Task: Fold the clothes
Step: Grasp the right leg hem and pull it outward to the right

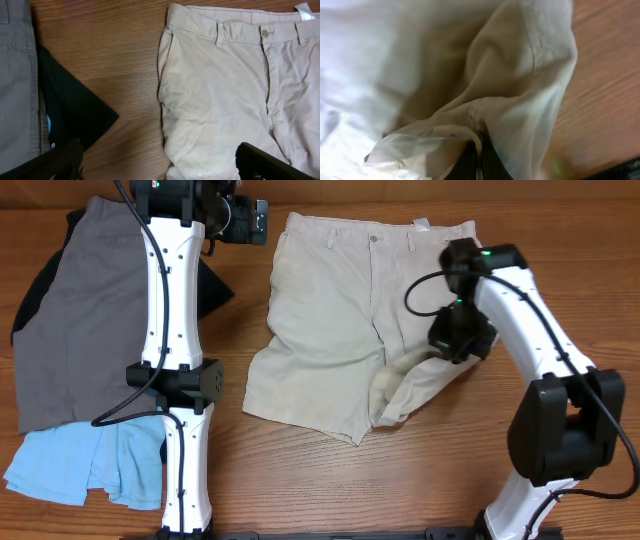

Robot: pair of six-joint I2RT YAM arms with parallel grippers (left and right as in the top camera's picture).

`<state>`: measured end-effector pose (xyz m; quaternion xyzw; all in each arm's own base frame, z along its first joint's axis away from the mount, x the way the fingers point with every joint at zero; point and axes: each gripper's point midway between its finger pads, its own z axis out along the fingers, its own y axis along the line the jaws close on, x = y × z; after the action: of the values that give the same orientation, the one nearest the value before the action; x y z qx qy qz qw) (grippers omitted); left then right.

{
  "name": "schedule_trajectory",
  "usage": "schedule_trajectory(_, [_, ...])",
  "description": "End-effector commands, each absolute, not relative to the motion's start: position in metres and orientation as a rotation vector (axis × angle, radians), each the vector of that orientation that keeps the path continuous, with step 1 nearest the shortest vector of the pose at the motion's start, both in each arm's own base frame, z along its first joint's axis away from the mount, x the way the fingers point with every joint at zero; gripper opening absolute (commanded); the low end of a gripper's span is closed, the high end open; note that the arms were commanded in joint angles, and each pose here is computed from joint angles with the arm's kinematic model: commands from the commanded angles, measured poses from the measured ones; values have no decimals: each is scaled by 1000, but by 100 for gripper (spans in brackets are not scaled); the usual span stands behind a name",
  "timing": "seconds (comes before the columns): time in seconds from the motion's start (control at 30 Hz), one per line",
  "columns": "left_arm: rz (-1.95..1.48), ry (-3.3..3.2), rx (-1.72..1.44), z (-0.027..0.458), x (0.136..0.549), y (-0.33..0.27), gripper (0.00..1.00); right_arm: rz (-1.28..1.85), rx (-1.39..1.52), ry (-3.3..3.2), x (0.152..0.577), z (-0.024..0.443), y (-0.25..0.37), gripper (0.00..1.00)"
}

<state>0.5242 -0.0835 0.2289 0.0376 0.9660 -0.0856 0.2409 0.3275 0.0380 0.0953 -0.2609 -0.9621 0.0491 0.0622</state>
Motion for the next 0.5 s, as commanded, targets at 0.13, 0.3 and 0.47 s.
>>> schedule_trajectory(0.13, [-219, 2628, 136, 233, 524, -84, 100, 130, -945, -2697, 286, 72, 19, 4])
schedule_trajectory(0.3, [-220, 2630, 136, 233, 524, -84, 100, 157, -1001, -2595, 255, 61, 3, 4])
schedule_trajectory(0.47, [-220, 2630, 136, 233, 523, -84, 100, 140, -1100, -2551, 237, 63, -16, 4])
